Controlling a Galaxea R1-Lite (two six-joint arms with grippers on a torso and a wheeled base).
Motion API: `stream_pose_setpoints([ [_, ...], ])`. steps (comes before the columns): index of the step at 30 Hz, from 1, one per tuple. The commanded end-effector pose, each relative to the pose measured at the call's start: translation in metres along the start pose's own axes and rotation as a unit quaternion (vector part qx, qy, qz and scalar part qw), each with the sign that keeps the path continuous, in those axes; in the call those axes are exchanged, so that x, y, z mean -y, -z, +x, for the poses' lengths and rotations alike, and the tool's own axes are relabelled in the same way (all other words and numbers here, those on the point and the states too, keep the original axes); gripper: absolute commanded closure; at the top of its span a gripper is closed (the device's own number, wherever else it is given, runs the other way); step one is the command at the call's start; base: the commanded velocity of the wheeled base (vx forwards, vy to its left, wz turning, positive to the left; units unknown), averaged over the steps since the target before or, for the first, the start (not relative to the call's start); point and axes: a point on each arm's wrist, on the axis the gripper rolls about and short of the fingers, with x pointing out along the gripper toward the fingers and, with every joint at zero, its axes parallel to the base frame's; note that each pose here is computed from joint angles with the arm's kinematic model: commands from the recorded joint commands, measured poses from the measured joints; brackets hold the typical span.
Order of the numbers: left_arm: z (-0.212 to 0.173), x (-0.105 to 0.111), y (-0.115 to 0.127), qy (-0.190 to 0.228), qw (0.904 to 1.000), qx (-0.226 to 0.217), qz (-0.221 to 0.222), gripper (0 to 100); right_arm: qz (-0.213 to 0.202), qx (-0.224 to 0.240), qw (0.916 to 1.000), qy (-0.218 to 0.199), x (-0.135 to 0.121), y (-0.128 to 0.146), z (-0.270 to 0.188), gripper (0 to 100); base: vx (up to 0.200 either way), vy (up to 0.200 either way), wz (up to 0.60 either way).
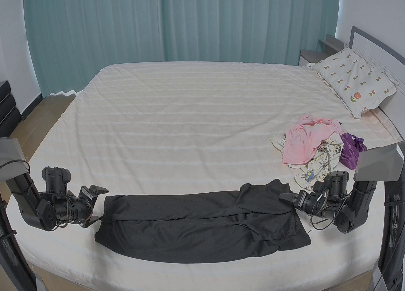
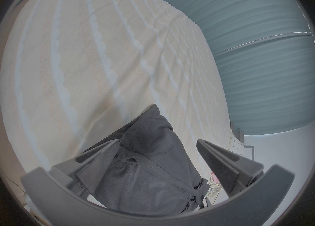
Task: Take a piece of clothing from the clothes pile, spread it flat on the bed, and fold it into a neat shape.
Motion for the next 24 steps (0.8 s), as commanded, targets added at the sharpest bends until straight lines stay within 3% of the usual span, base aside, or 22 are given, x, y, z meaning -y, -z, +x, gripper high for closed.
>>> stream_pose_setpoints([
  [1,0.0,-0.002,0.001,-0.002,1.0,-0.002,-0.001,0,-0.002,0.015,0.9999,0.0,-0.004,-0.004,-0.007,0,0.0,0.0,0.0],
  [7,-0.001,-0.001,0.001,0.01,0.9999,0.005,0.001,0,-0.008,0.043,0.999,0.006,-0.017,-0.01,-0.018,0,0.0,0.0,0.0],
  [13,-0.002,-0.003,0.005,0.007,1.0,0.0,0.003,0,-0.01,0.066,0.9977,0.016,-0.026,-0.016,-0.024,0,-0.2,0.0,0.0],
  [17,-0.002,-0.003,0.007,0.005,1.0,-0.003,0.005,0,0.001,0.054,0.998,0.032,-0.03,0.0,-0.027,0,-0.2,0.0,0.0],
  [21,-0.005,-0.005,0.009,0.002,1.0,-0.005,0.005,0,0.086,0.061,0.9934,0.044,-0.039,0.011,-0.023,0,-0.1,0.0,0.0],
  [24,-0.008,-0.009,0.012,0.002,1.0,-0.005,0.005,0,0.109,0.064,0.9903,0.058,-0.042,0.016,-0.023,0,0.0,0.0,0.0],
])
